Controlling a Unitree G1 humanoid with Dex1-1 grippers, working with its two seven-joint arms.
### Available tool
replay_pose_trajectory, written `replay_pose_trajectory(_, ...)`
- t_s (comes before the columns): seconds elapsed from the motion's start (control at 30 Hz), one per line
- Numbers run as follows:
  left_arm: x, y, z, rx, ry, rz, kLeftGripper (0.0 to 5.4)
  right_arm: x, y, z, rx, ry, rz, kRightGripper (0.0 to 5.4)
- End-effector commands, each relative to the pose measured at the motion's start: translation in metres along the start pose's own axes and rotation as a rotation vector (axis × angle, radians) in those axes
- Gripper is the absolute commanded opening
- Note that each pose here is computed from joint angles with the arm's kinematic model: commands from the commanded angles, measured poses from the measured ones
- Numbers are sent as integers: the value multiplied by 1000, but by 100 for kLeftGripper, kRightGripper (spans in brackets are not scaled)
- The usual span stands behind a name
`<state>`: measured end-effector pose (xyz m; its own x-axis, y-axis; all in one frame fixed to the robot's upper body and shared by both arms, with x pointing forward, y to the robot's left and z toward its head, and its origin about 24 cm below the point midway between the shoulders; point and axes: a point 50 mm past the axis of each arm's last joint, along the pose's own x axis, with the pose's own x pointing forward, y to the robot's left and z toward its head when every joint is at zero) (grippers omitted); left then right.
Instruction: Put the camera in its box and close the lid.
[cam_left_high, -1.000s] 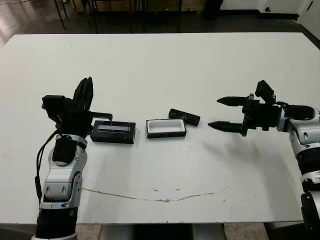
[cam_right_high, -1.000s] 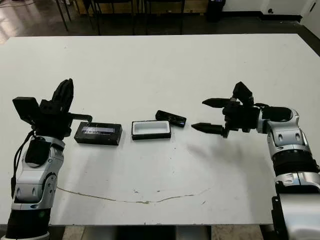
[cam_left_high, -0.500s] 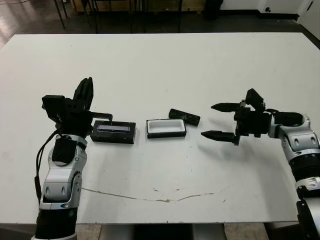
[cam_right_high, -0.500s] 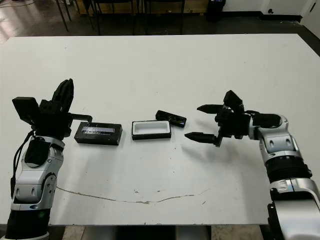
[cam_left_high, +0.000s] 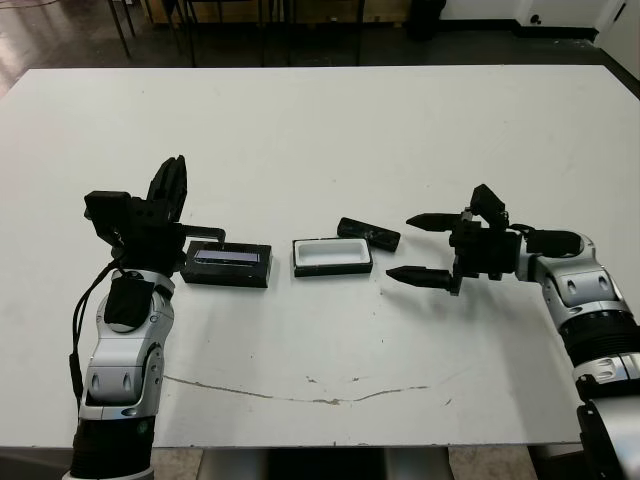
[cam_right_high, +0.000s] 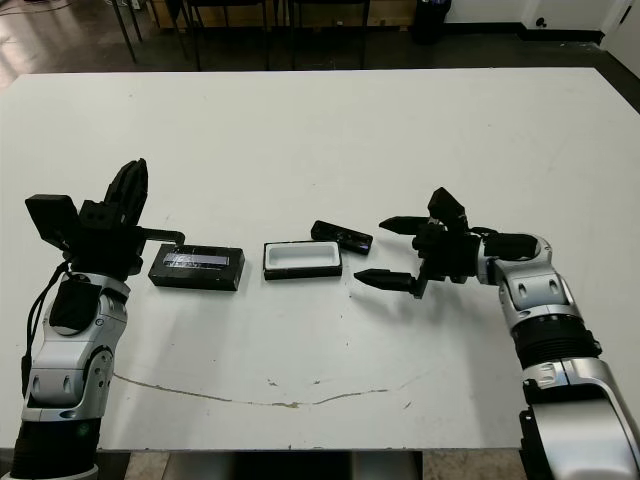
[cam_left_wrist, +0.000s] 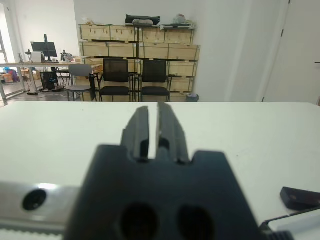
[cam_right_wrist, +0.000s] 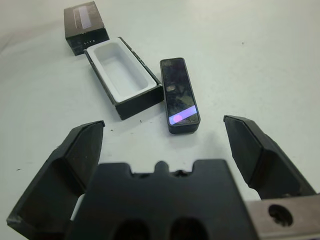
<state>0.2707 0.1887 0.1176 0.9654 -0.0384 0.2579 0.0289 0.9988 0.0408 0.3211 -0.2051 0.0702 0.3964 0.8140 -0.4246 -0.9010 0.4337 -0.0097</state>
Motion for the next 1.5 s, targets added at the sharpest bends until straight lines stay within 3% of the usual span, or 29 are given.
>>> replay_pose_trajectory(0.03,-3,5,-6,14,35,8,0,1,0,-11,22,38,-28,539)
replay_pose_trajectory(0.43,-2,6,-5,24,34,-2,0,9,-9,-11,21,96,-84,525)
replay_pose_trajectory(0.7,-1,3,-5,15,38,-3,0,17,-10,-8,-12,143,-82,362)
replay_pose_trajectory(0.77,0,2,-5,19,39,-6,0,19,-10,-7,-29,159,-78,362)
replay_pose_trajectory(0.87,0,2,-5,20,39,-7,0,23,-8,-6,-51,177,-57,408)
replay_pose_trajectory(0.93,0,2,-4,24,39,-8,0,26,-6,-5,-59,188,-40,398)
replay_pose_trajectory(1.2,0,2,-5,24,39,-7,0,39,0,-11,-78,201,-9,228)
replay_pose_trajectory(1.5,1,2,-6,21,45,-2,0,41,1,-21,-73,164,-33,43)
